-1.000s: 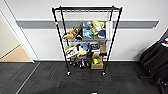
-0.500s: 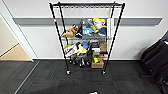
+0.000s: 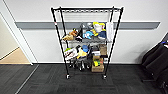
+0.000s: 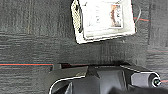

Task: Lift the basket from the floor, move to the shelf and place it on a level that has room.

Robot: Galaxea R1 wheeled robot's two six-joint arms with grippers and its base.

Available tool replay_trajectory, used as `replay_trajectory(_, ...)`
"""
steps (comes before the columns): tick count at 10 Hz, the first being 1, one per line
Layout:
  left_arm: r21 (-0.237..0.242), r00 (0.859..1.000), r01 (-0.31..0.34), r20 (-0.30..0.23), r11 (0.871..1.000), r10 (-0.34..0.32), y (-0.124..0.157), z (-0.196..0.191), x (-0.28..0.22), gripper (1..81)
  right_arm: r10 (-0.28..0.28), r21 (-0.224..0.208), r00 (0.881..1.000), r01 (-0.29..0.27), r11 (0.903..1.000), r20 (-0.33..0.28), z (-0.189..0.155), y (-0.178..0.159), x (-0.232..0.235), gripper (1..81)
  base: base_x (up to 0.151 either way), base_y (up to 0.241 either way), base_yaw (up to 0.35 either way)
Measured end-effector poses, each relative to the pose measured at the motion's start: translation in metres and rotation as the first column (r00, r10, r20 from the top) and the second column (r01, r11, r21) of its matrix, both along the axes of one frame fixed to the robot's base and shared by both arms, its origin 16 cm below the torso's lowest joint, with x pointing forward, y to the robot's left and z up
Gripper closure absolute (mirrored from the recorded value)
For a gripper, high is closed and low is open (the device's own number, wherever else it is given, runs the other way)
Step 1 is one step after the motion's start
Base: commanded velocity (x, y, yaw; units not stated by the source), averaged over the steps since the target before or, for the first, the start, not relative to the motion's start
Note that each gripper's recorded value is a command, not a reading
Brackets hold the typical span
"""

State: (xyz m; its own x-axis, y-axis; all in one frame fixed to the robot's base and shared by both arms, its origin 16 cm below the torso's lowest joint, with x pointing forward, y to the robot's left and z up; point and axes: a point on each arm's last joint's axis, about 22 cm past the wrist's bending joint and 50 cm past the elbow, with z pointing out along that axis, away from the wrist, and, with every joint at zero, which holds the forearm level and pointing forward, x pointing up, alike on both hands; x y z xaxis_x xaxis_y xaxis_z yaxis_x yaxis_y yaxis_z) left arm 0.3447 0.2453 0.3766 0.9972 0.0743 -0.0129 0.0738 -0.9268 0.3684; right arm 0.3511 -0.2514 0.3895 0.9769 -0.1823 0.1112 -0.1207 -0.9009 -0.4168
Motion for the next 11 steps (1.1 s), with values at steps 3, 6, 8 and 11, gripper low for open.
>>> replay_trajectory(3,-0.006,0.999,0.004,0.042,1.000,-0.003,-0.007,-0.007,0.032,1.0,0.003,-0.011,1.000,-0.003,0.9999,0.029,-0.006,-0.006,0.034,1.0,0.000,0.000,0.000)
replay_trajectory(6,0.006,0.998,0.001,0.068,1.000,-0.001,-0.002,-0.020,0.052,1.0,-0.003,-0.031,0.998,0.005,0.9995,0.055,-0.016,-0.017,0.061,1.0,0.000,0.000,0.000)
replay_trajectory(8,0.004,0.999,0.001,0.044,1.000,-0.002,-0.007,-0.040,0.048,1.0,-0.002,-0.034,1.000,0.003,0.9994,0.030,-0.036,-0.019,0.060,1.0,0.000,0.000,0.000)
replay_trajectory(11,-0.003,1.000,0.003,-0.006,1.000,-0.003,-0.013,-0.077,0.040,1.0,-0.009,-0.030,1.000,0.009,0.9995,-0.006,-0.071,-0.016,0.066,1.0,0.000,0.000,0.000)
